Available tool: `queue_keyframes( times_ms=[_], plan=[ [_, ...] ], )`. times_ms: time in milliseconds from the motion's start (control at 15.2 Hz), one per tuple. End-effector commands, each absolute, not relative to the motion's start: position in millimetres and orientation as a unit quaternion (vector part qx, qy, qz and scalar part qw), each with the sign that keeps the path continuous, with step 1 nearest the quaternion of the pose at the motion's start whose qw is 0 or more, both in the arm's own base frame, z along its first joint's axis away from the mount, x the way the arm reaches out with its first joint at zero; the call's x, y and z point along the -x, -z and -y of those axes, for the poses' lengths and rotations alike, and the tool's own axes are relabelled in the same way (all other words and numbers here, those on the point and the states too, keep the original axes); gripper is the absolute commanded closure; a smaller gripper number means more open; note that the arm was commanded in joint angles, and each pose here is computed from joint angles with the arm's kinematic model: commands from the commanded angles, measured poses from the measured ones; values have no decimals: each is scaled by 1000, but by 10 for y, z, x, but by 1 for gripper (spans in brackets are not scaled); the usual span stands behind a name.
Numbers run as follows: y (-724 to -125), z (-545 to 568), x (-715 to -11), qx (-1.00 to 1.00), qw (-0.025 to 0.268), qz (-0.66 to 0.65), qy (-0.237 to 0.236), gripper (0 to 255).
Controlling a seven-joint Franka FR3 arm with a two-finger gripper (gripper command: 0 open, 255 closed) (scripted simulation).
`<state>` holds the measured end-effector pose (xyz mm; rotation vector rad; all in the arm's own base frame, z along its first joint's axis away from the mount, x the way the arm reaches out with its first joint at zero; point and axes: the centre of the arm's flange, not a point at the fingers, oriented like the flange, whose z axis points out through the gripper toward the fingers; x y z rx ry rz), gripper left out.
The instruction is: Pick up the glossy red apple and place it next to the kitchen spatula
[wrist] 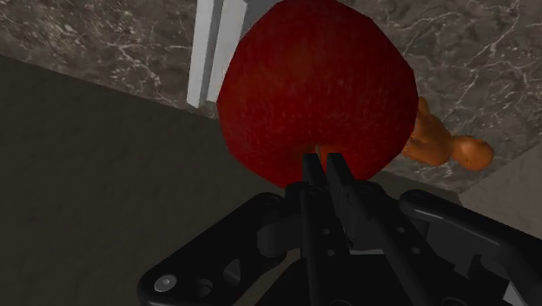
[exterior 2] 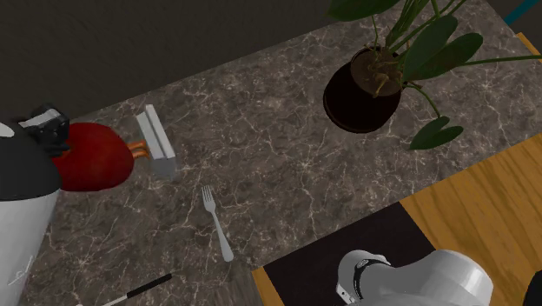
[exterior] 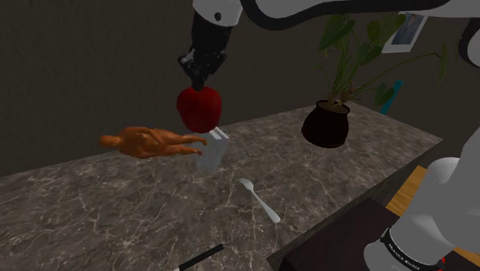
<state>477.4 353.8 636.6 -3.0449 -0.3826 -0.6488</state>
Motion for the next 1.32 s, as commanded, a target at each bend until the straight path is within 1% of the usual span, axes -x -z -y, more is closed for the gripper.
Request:
queue_keyframes(
  times_ms=[0, 528, 1254],
  plan=[
    [-6392, -3835, -4747, 971, 3, 121, 207, 255],
    [-6396, -4903, -4729, 971, 3, 121, 207, 255],
    [-5815, -4904, -4729, 971, 3, 121, 207, 255]
  ],
)
